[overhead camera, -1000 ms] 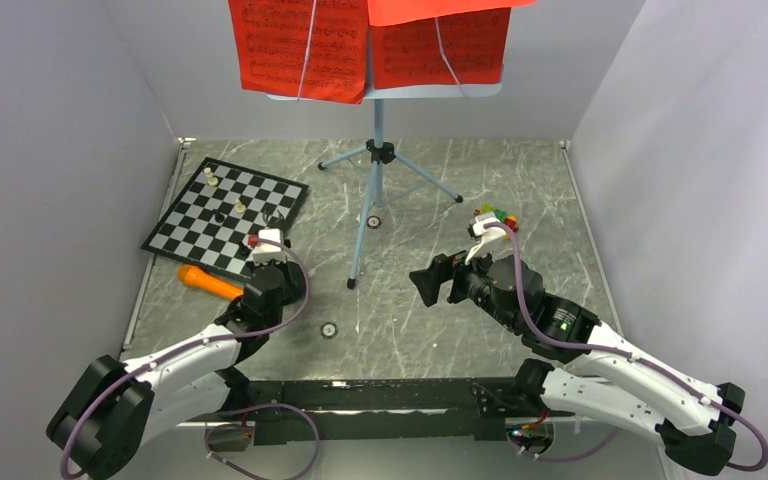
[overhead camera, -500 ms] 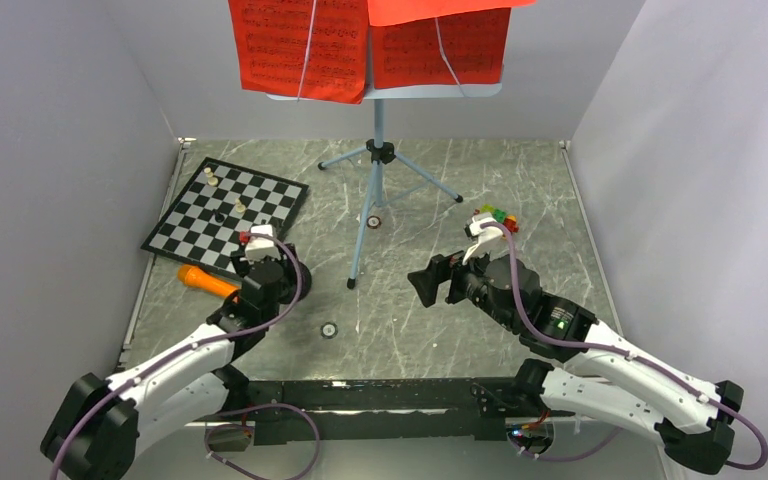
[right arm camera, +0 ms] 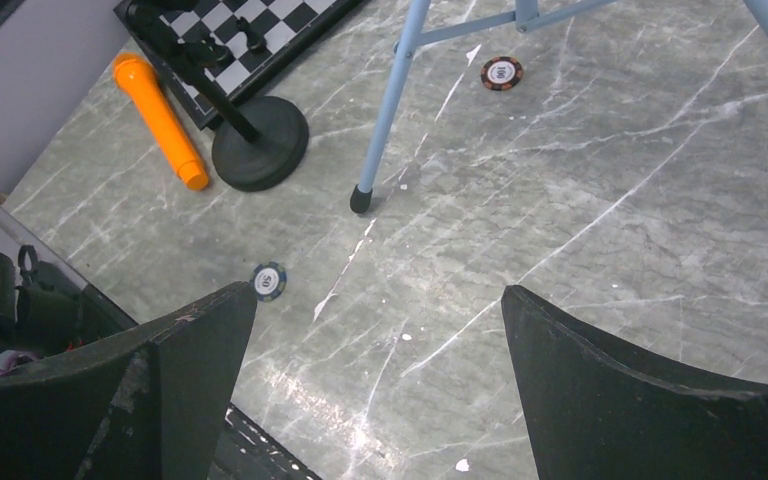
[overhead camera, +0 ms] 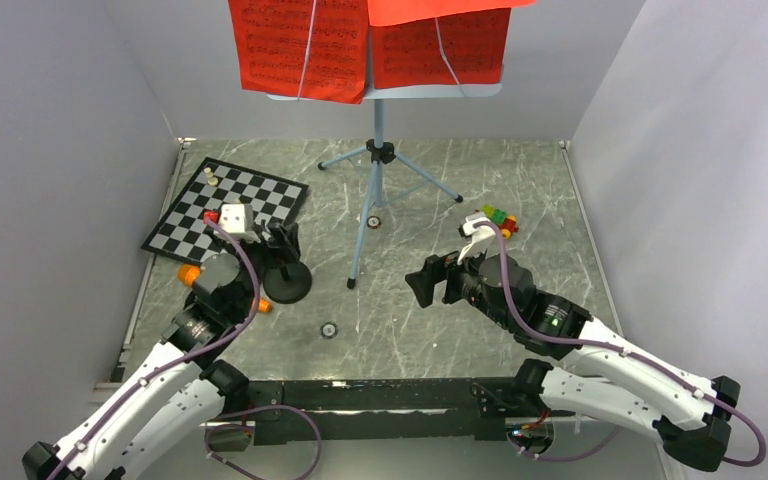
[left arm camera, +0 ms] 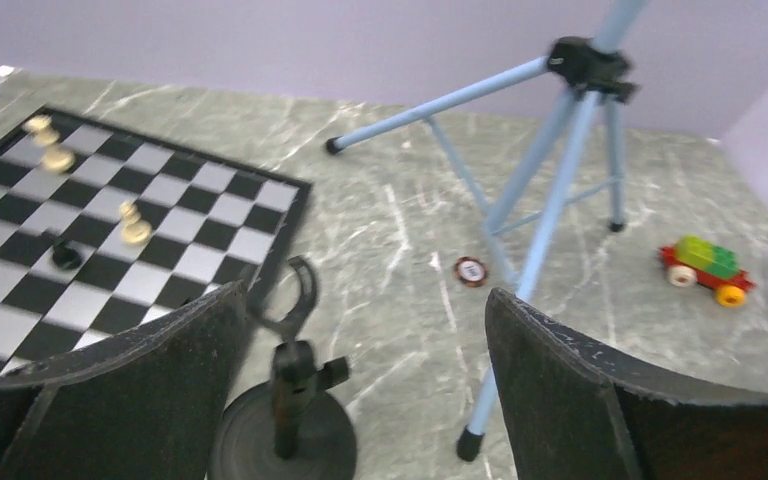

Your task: Pack up the instrument practice props

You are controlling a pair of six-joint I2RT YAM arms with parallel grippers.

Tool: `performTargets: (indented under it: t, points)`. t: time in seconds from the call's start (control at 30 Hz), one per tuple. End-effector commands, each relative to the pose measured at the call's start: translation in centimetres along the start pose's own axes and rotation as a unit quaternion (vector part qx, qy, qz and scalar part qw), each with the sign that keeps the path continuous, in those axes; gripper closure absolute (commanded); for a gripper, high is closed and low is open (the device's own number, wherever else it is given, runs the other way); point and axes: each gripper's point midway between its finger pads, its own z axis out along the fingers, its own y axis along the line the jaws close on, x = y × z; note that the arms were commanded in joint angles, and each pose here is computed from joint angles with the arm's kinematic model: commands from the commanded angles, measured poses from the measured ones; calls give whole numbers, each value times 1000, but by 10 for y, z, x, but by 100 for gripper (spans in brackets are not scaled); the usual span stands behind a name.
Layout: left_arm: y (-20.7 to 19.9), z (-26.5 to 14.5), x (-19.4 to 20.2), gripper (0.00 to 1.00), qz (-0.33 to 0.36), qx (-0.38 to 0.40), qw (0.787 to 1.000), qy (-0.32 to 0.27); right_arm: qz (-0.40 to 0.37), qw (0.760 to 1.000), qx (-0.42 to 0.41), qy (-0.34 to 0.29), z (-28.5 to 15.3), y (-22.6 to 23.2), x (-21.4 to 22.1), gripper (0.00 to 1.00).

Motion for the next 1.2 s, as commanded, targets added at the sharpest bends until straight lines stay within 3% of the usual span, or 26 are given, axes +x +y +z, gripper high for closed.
performTargets:
  t: [0.0, 0.1, 0.2, 0.33, 0.63, 1.17]
  points:
    - [-56, -5, -17, 11, 32, 153, 988, -18, 12, 1000, -15, -20, 2, 10, -17, 1]
    - [-102, -3, -7, 20, 37, 259, 965, 3, 24, 1000, -8, 9, 12, 7, -4, 1]
    - [-129, 12, 14, 26, 25, 293, 955, 42, 48, 998, 2, 34, 23, -3, 9, 1]
    - [-136, 43, 33, 30, -6, 265, 962, 67, 77, 997, -3, 30, 27, -9, 9, 1]
    - [-173, 93, 44, 27, 28, 289, 953, 91, 82, 996, 34, 29, 27, -27, 13, 1]
    - [-162, 131, 108, 51, 71, 244, 957, 142, 80, 994, 66, 23, 21, -44, 12, 1]
